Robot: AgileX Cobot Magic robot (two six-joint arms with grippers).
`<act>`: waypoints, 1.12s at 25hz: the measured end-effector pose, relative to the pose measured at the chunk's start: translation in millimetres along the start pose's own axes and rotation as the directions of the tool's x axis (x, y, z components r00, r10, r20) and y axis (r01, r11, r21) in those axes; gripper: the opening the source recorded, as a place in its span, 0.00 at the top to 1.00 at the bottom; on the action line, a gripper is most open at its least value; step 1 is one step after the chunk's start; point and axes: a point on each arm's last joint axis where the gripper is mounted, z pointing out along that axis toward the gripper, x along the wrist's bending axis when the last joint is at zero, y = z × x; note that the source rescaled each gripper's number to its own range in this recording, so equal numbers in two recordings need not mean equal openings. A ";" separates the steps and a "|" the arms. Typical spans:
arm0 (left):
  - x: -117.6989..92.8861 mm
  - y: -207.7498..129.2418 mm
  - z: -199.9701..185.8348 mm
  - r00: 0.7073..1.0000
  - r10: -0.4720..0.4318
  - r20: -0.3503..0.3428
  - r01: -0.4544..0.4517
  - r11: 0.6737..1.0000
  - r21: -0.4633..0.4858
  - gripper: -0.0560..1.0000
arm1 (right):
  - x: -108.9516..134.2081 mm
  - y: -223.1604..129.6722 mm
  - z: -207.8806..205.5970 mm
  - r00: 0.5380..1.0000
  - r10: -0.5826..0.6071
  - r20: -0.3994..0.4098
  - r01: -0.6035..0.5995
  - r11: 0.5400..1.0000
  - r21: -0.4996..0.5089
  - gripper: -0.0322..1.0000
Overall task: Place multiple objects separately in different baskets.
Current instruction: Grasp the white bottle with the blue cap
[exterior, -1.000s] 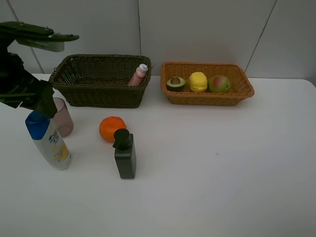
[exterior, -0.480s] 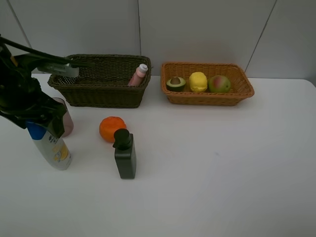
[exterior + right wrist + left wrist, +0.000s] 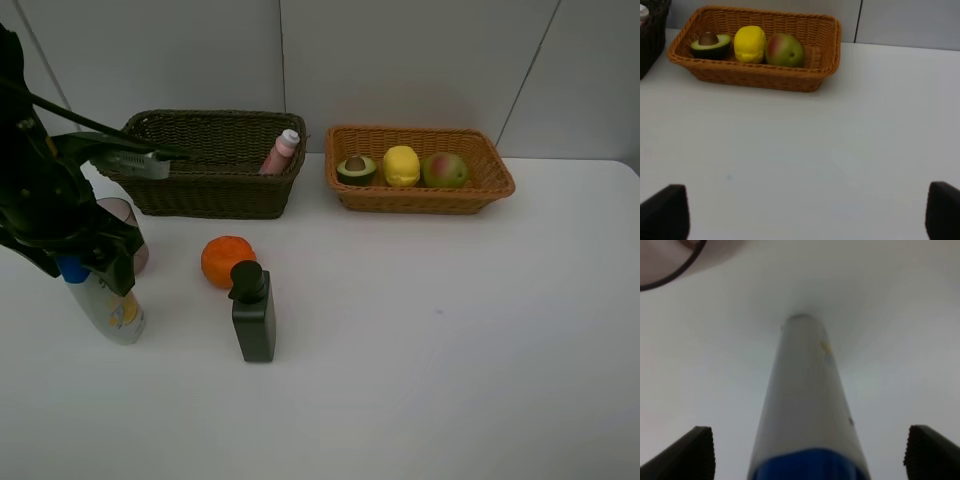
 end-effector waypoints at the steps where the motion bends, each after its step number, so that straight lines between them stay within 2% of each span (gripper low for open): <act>1: 0.1 0.5 2.2 1.000 0.000 0.000 0.000 1.000 0.008 0.00 | 0.0 0.0 0.0 1.000 0.000 0.000 0.000 1.000 0.000 0.00; 5: 0.5 1.5 9.5 1.000 -0.002 -0.002 0.002 0.999 0.034 0.00 | 0.0 0.0 0.0 1.000 0.000 0.000 0.000 1.000 0.000 0.00; 14: 0.6 2.2 11.3 1.000 -0.002 -0.002 0.002 1.000 0.025 0.02 | 0.0 0.0 0.0 1.000 0.000 0.000 0.000 1.000 0.000 0.00; 16: 0.6 2.4 11.3 1.000 -0.002 -0.002 0.002 1.000 0.022 0.07 | 0.0 0.0 0.0 1.000 0.000 0.000 0.000 1.000 0.000 0.00; 17: 0.6 2.8 11.3 1.000 -0.002 -0.002 0.002 1.000 0.018 0.12 | 0.0 0.0 0.0 1.000 0.000 0.000 0.000 1.000 0.000 0.00; 21: 0.5 4.0 11.3 1.000 -0.002 -0.002 0.002 1.000 0.005 0.49 | 0.0 0.0 0.0 1.000 0.000 0.000 0.000 1.000 0.000 0.00; 28: 0.5 4.1 11.3 1.000 -0.003 -0.002 0.003 1.000 0.004 0.49 | 0.0 0.0 0.0 1.000 0.000 0.000 0.000 1.000 0.000 0.00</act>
